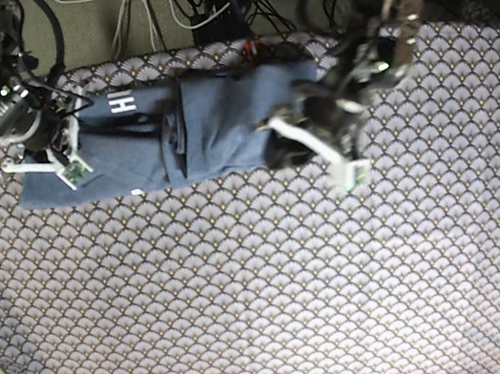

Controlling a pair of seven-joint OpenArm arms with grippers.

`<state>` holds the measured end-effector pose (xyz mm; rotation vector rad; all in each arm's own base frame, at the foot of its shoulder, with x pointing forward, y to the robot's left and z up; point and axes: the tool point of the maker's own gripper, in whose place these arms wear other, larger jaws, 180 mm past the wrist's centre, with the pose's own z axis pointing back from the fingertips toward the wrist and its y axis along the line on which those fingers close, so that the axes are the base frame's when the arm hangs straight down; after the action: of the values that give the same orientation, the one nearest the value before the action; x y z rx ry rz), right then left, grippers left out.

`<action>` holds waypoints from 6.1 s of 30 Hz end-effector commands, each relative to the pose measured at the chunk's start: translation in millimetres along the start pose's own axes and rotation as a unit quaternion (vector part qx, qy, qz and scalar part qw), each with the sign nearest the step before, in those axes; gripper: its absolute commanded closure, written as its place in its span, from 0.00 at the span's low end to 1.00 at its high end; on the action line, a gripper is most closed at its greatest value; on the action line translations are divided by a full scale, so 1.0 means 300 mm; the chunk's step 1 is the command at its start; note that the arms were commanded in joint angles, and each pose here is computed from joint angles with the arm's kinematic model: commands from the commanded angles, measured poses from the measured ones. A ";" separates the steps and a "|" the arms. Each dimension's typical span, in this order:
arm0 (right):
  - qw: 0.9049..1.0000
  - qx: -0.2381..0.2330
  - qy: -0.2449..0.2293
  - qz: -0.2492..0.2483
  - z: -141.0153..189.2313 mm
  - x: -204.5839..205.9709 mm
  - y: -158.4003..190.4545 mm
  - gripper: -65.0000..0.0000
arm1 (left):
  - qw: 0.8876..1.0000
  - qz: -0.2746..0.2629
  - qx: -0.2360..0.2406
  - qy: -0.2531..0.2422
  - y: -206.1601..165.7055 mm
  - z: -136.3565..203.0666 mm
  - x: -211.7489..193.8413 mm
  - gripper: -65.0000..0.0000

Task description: Fold the T-shirt properly

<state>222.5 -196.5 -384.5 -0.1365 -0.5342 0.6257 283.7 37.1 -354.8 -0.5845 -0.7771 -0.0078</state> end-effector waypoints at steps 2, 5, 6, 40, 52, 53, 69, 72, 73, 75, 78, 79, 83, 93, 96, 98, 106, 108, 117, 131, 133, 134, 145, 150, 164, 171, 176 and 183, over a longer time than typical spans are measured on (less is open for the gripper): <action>1.000 -0.011 -0.012 0.003 0.013 0.022 -0.024 1.00 | 1.000 -0.002 0.005 -0.009 0.037 0.031 0.024 0.66; 1.000 -0.010 -0.013 0.005 0.013 0.026 -0.020 1.00 | 1.000 -0.012 0.024 0.001 0.093 0.057 0.006 0.66; 1.000 -0.010 -0.013 0.005 0.013 0.026 -0.020 1.00 | 0.999 -0.015 0.029 0.006 0.107 0.063 -0.001 0.65; 0.990 -0.125 0.040 -0.055 0.109 -0.013 -0.319 0.57 | 0.999 -0.017 0.043 0.022 0.154 0.063 -0.036 0.32; 0.988 -0.123 0.035 -0.088 0.102 -0.024 -0.312 0.35 | 0.998 -0.009 0.053 0.033 0.182 0.055 -0.061 0.32; 0.988 -0.120 0.032 -0.092 0.097 -0.019 -0.302 0.35 | 0.998 -0.010 0.052 0.032 0.182 0.054 -0.059 0.32; 0.987 -0.059 0.070 -0.131 -0.038 -0.091 -0.243 0.35 | 0.998 -0.013 0.050 0.028 0.175 0.058 -0.049 0.32; 0.987 -0.054 0.066 -0.137 -0.059 -0.084 -0.248 0.35 | 0.998 -0.013 0.050 0.028 0.175 0.058 -0.049 0.32; 0.987 -0.050 0.069 -0.139 -0.068 -0.091 -0.243 0.35 | 0.998 -0.013 0.050 0.028 0.174 0.058 -0.047 0.32; 0.986 -0.046 0.071 -0.143 -0.078 -0.097 -0.242 0.35 | 0.998 -0.013 0.050 0.028 0.175 0.058 -0.049 0.32; 0.984 -0.049 0.073 -0.157 -0.074 -0.116 -0.251 0.35 | 0.998 -0.013 0.050 0.028 0.174 0.058 -0.047 0.32; 0.984 -0.052 0.070 -0.158 -0.073 -0.108 -0.260 0.35 | 0.998 -0.014 0.050 0.028 0.175 0.059 -0.047 0.32; 0.980 -0.062 0.066 -0.179 -0.063 -0.110 -0.291 0.35 | 0.998 -0.017 0.054 0.030 0.188 0.066 -0.046 0.32; 0.971 -0.053 0.076 -0.219 -0.068 -0.118 -0.264 0.35 | 0.998 -0.019 0.055 0.031 0.193 0.068 -0.045 0.32; 0.971 -0.049 0.076 -0.221 -0.072 -0.115 -0.253 0.35 | 0.998 -0.019 0.055 0.031 0.193 0.068 -0.045 0.32; 0.971 -0.049 0.075 -0.221 -0.073 -0.115 -0.251 0.35 | 0.998 -0.019 0.055 0.030 0.192 0.068 -0.043 0.32; 0.971 -0.050 0.076 -0.223 -0.071 -0.118 -0.254 0.35 | 0.998 -0.020 0.055 0.029 0.191 0.068 -0.041 0.32; 0.970 -0.045 0.078 -0.226 -0.075 -0.117 -0.240 0.35 | 0.998 -0.020 0.055 0.029 0.191 0.068 -0.041 0.32; 0.963 -0.031 0.128 -0.233 -0.064 -0.139 -0.222 0.35 | 0.998 -0.019 0.055 0.030 0.191 0.069 -0.044 0.32; 0.963 -0.024 0.127 -0.237 -0.071 -0.131 -0.203 0.36 | 0.998 -0.021 0.050 0.029 0.179 0.075 -0.043 0.32; 0.963 -0.023 0.125 -0.238 -0.074 -0.127 -0.197 0.37 | 0.998 -0.024 0.046 0.024 0.167 0.078 -0.033 0.32; 0.963 -0.021 0.125 -0.238 -0.076 -0.128 -0.193 0.38 | 0.998 -0.024 0.046 0.024 0.165 0.078 -0.031 0.32; 0.951 0.038 0.176 -0.251 -0.163 -0.213 -0.110 0.92 | 0.998 -0.034 0.050 0.024 0.177 0.092 -0.023 0.32; 0.953 0.029 0.172 -0.248 -0.152 -0.205 -0.126 1.00 | 0.998 -0.032 0.050 0.027 0.178 0.094 -0.032 0.32; 0.969 -0.084 0.095 -0.211 0.042 -0.087 -0.259 1.00 | 0.995 -0.013 0.094 -0.009 0.271 0.200 0.016 0.32; 0.972 -0.077 0.091 -0.205 0.032 -0.066 -0.240 1.00 | 0.992 0.009 0.127 0.010 0.361 0.220 -0.044 0.32; 0.980 -0.058 0.086 -0.170 0.012 -0.024 -0.187 1.00 | 0.990 0.018 0.135 0.023 0.380 0.226 -0.085 0.32; 0.991 -0.022 0.073 -0.111 -0.022 0.065 -0.092 1.00 | 0.991 0.017 0.134 0.025 0.374 0.232 -0.093 0.32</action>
<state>245.9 -205.9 -383.0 -0.1490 -0.3753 0.3826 236.1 159.2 -399.1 -0.3372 -0.6708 0.1246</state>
